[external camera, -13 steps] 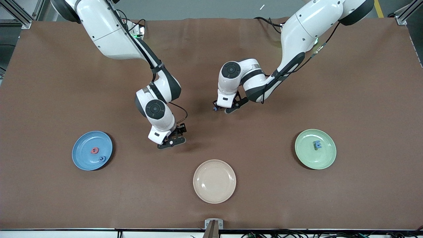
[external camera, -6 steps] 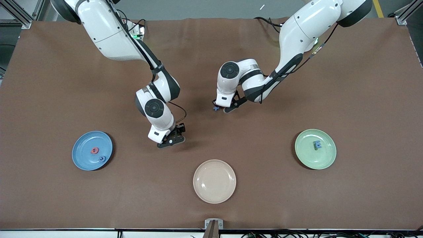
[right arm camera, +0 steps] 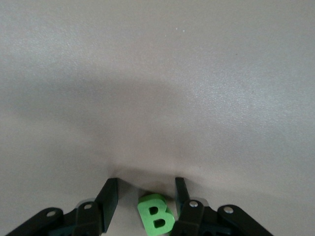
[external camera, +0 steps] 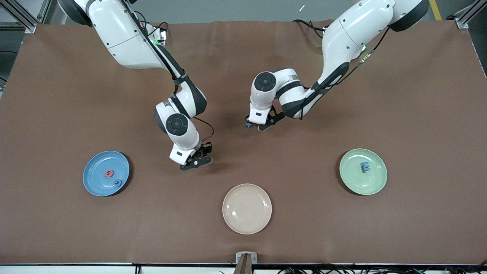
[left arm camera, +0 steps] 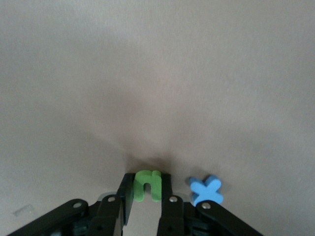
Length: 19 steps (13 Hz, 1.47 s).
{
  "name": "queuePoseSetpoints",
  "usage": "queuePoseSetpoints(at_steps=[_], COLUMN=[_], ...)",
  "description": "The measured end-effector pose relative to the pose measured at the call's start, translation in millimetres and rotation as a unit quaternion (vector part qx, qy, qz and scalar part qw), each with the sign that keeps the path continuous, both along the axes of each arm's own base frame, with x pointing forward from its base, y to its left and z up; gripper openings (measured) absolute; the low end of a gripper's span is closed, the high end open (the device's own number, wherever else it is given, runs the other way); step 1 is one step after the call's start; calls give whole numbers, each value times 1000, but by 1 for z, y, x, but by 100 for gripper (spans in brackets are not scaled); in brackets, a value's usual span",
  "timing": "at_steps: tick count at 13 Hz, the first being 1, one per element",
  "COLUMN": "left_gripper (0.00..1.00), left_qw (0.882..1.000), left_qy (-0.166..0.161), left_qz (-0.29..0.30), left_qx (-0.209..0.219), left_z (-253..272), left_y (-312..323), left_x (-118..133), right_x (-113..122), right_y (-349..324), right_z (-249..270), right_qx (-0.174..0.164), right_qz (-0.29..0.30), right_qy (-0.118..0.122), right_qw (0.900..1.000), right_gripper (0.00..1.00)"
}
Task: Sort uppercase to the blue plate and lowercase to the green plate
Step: 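Carry the green n to the green plate while the right gripper carries B, then open both grippers to drop the letters onto their plates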
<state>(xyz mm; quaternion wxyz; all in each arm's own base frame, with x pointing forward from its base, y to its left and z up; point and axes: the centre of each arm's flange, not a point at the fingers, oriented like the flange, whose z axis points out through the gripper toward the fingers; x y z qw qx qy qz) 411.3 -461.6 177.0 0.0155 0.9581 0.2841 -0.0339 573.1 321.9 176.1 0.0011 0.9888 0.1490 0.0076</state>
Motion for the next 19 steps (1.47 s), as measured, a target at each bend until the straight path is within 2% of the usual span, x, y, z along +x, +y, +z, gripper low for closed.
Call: queuePoseSetpoints(at_steps=[1,5,8,9,11,12,13,16,19], left_gripper=[26,26,26,26,26,26,26,26,26], left_qw=[1000,998,997,997,997,997,997,997,996], left_qy=[-6,-44,-54,-53,-48,-45,-43,-40,-36], left_qz=[7,36,13,2,-10,-6,-7,-26,-55], left_qx=[1,22,49,56,62,63,64,64,55], left_z=[6,50,71,74,74,74,73,74,68], left_y=[5,69,142,172,232,263,293,370,427], left_x=[10,78,127,143,170,180,189,207,222], right_x=[-1,-4,-6,-6,-7,-7,-7,-5,25], right_y=[-2,-20,-24,-24,-24,-24,-23,-28,-67], right_z=[0,-1,0,1,2,2,3,5,32], right_qx=[-1,-6,-6,-6,-7,-6,-6,-7,-10], right_qz=[-1,-2,-3,-3,-2,-2,-2,-9,-43], right_qy=[1,9,10,10,11,10,10,13,12], right_qw=[1000,1000,1000,1000,1000,1000,1000,1000,999], right_gripper=[54,56,54,49,33,33,28,28,28])
